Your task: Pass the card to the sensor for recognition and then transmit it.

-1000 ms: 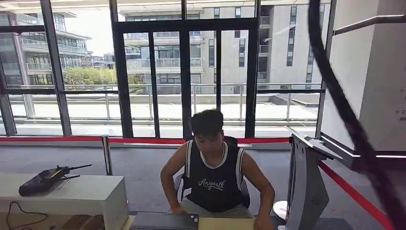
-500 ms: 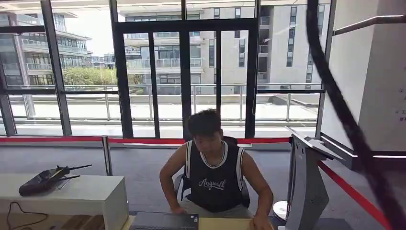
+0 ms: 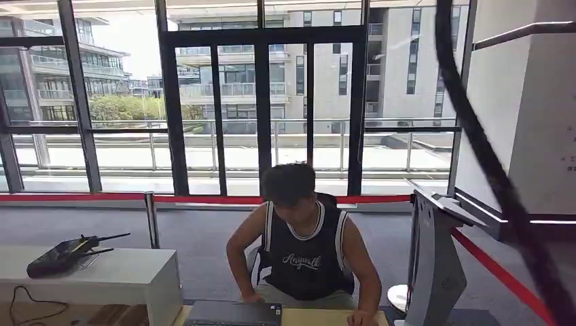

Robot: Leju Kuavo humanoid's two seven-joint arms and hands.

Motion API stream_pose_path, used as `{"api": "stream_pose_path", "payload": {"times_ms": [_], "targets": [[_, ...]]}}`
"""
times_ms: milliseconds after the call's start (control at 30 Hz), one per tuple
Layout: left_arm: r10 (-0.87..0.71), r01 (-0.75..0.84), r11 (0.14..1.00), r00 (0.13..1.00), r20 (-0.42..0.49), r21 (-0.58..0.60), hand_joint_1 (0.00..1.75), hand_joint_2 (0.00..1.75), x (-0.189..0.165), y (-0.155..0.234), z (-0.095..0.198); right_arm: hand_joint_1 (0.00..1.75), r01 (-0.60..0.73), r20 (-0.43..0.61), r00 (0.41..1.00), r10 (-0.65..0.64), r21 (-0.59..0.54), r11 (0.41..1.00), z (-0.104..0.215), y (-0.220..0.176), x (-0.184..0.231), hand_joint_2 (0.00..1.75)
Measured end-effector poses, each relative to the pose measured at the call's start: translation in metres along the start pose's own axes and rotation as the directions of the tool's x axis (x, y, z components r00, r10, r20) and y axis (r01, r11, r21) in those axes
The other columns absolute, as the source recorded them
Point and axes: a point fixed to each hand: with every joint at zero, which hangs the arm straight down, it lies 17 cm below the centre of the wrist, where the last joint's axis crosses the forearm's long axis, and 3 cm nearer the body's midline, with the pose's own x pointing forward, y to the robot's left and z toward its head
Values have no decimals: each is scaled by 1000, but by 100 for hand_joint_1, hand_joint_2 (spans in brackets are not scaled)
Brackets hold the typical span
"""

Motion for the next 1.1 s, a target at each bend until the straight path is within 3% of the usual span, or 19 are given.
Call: {"api": "stream_pose_path", "payload": {"times_ms": [1100], "targets": [[-64,64,998,997,36,-9,0,175,4,-5,2,0,-25,-36,999,27,49,998,-35,32,-21,175]]}}
